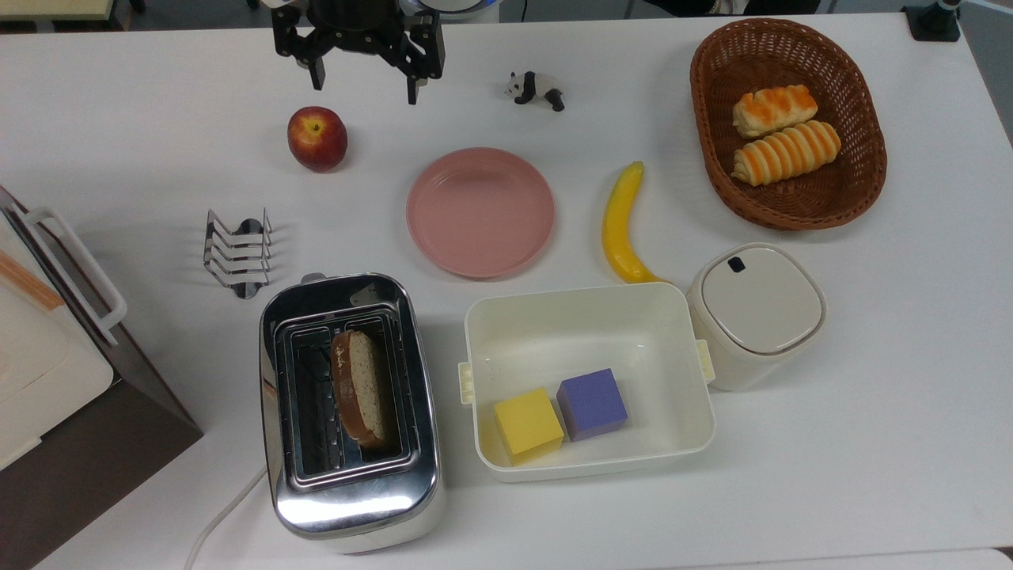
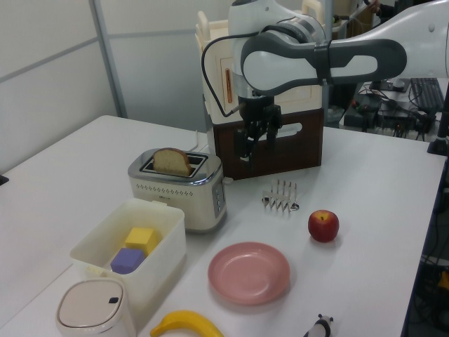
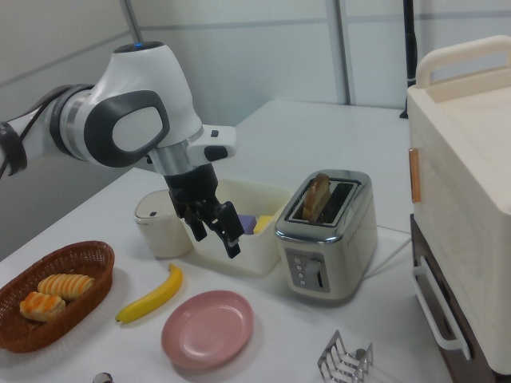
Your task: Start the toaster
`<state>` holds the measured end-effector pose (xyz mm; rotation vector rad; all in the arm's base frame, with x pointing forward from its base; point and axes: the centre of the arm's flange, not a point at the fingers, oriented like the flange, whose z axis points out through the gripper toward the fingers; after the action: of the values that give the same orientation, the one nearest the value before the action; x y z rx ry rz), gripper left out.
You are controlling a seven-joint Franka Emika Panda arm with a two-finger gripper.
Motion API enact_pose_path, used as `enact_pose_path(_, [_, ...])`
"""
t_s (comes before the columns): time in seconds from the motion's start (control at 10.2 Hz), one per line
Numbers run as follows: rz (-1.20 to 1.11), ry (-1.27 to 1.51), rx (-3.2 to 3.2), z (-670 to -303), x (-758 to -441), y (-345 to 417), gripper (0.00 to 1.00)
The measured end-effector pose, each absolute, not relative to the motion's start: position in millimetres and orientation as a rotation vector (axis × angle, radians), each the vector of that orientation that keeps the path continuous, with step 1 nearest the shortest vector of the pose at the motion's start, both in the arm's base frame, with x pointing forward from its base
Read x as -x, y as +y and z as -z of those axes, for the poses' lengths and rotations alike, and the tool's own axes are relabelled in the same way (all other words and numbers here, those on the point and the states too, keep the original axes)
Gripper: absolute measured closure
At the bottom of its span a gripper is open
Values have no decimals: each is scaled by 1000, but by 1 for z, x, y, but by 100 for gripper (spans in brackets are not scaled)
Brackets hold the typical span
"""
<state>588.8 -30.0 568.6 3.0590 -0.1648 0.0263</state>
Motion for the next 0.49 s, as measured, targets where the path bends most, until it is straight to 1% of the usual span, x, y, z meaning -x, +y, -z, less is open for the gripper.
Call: enact_pose_path(0.49, [-22, -145, -3084, -569, -588, -27, 0])
